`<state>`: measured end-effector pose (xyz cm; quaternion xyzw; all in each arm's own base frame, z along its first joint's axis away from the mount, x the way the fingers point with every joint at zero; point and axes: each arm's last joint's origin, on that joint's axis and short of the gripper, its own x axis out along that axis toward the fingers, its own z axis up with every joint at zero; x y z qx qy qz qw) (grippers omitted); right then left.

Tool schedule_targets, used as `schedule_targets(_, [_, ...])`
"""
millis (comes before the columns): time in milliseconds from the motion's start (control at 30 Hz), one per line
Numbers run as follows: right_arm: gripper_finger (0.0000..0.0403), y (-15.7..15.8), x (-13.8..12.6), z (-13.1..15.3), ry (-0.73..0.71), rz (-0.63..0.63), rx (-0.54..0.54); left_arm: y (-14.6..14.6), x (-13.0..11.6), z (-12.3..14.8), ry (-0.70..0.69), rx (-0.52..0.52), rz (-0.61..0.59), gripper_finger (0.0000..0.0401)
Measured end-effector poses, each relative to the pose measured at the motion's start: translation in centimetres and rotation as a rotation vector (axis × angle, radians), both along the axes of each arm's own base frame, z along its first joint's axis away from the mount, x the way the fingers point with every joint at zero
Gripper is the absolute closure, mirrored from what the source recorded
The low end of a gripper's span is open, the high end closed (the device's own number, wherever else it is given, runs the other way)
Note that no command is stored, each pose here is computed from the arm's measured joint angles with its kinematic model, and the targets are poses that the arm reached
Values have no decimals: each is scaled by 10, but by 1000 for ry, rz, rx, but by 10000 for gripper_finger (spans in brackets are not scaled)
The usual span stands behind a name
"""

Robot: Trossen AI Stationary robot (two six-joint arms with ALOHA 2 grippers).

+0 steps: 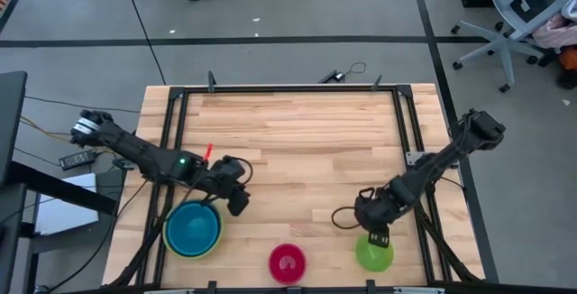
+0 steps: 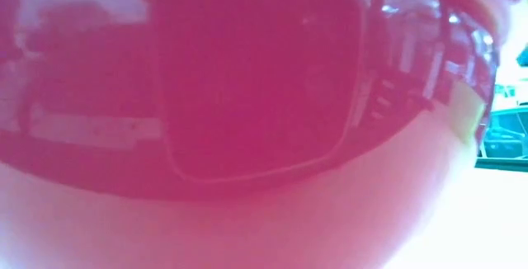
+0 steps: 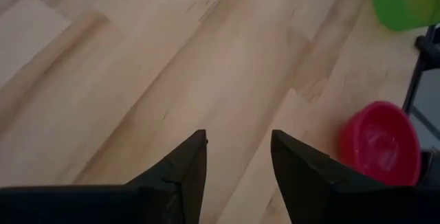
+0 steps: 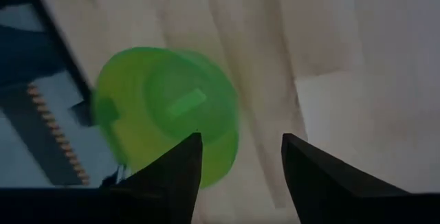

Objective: Nest bowls inside each other
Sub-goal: Stack the light green bowl on top of the blue bowl

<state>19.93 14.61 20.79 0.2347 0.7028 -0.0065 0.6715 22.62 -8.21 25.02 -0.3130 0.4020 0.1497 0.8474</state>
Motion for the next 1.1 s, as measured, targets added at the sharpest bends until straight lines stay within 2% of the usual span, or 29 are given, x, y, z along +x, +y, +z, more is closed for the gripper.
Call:
schedule_targets(133, [203, 8, -3, -19, 11, -10, -33, -3, 9, -4, -26, -20, 5, 239])
schedule_targets(300, [212, 18, 0, -35, -4, 43, -31, -4, 12, -3, -44, -67, 10, 239])
schedule_targets(433, [235, 20, 0, -47, 10, 64, -84, -5, 11, -3, -41, -101, 50, 239])
schedule_targets(533, [284, 17, 3, -47, -5, 52, -103, -4, 11, -3, -40, -117, 69, 239])
schedule_targets(633, [367, 9, 7, -40, -38, 10, -111, -4, 11, -3, -40, -120, 72, 239])
schedule_targets(667, [383, 5, 8, -37, -57, -7, -112, -4, 12, -3, -41, -120, 73, 239])
schedule_targets(767, [386, -11, 16, -27, -110, -108, -136, -2, 12, -3, -44, -120, 81, 239])
schedule_targets(900, [395, -45, 29, -13, -204, -323, -210, 7, 16, -2, -55, -102, 95, 239])
schedule_targets(1100, [396, -102, 58, 9, -365, -663, -437, 34, 35, 6, -192, -16, 87, 236])
